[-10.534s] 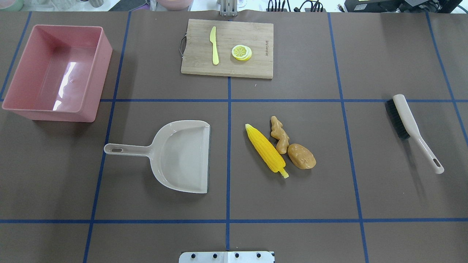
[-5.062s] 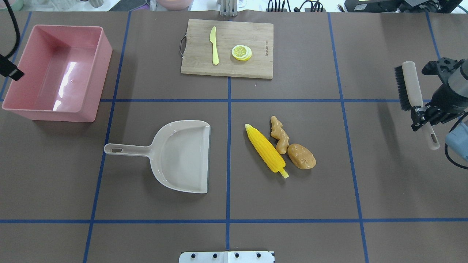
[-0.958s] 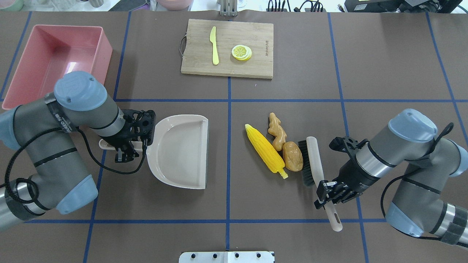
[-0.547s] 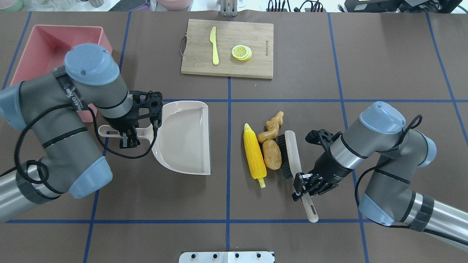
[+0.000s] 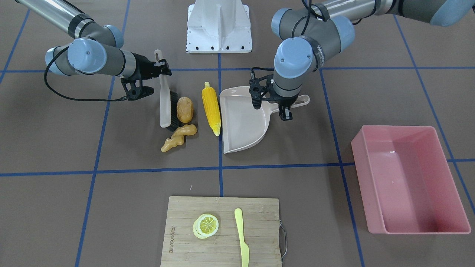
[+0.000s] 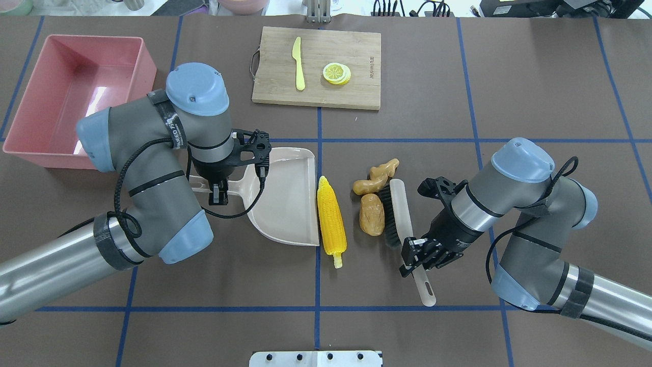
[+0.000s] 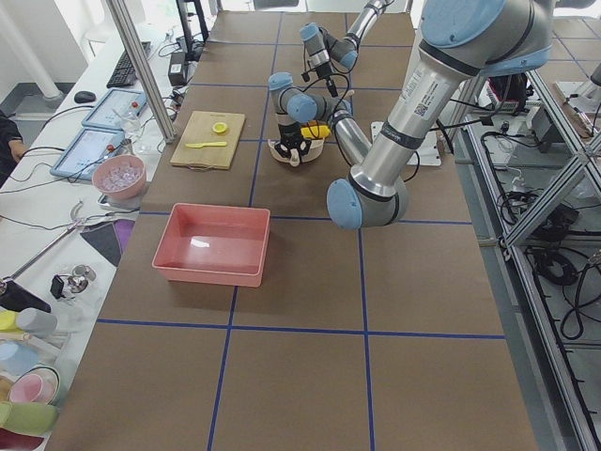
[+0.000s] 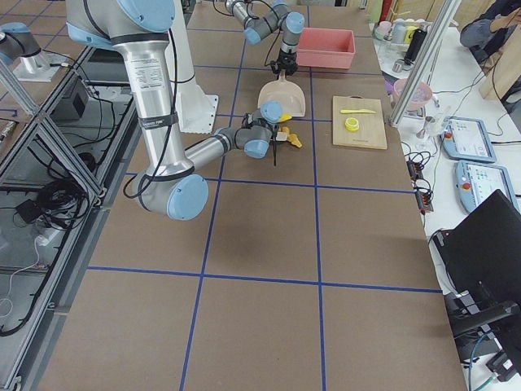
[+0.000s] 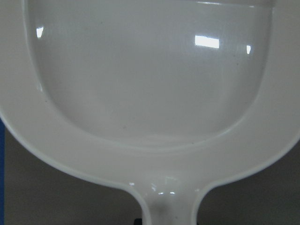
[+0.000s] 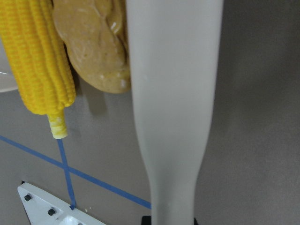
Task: Sweep and dump trash into bin
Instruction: 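Sweep the corn and potato into the dustpan with the right-held brush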
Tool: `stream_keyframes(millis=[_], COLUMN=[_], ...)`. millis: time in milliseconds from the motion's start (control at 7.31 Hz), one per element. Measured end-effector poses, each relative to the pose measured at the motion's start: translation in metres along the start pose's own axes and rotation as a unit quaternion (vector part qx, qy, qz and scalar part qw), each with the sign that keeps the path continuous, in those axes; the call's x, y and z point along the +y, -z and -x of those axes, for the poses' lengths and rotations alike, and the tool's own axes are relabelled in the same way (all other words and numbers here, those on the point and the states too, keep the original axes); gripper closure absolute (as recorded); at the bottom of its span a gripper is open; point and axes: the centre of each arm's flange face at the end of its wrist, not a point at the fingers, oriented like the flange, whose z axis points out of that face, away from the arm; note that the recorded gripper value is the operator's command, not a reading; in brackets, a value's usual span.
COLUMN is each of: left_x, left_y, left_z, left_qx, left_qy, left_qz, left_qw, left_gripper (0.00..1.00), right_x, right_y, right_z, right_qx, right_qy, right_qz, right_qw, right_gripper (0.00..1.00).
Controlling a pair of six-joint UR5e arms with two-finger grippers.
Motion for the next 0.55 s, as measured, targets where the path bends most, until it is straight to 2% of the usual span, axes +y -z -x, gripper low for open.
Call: stream_keyframes(millis=[547], left_x=[-0.024], left_y=[-0.012], left_z=[-0.018], left_qx=[0.011], left_qy=[-0.014], left_qz=[0.001], left_qw=[0.9998], left_gripper=[1.0], right_x=[0.001], right_y=[0.001], right_z=[0.002], right_qx=[-0.002], right_qy=[-0.002], right_qz=[-0.001], right_qw=[1.0], right_gripper=[1.0])
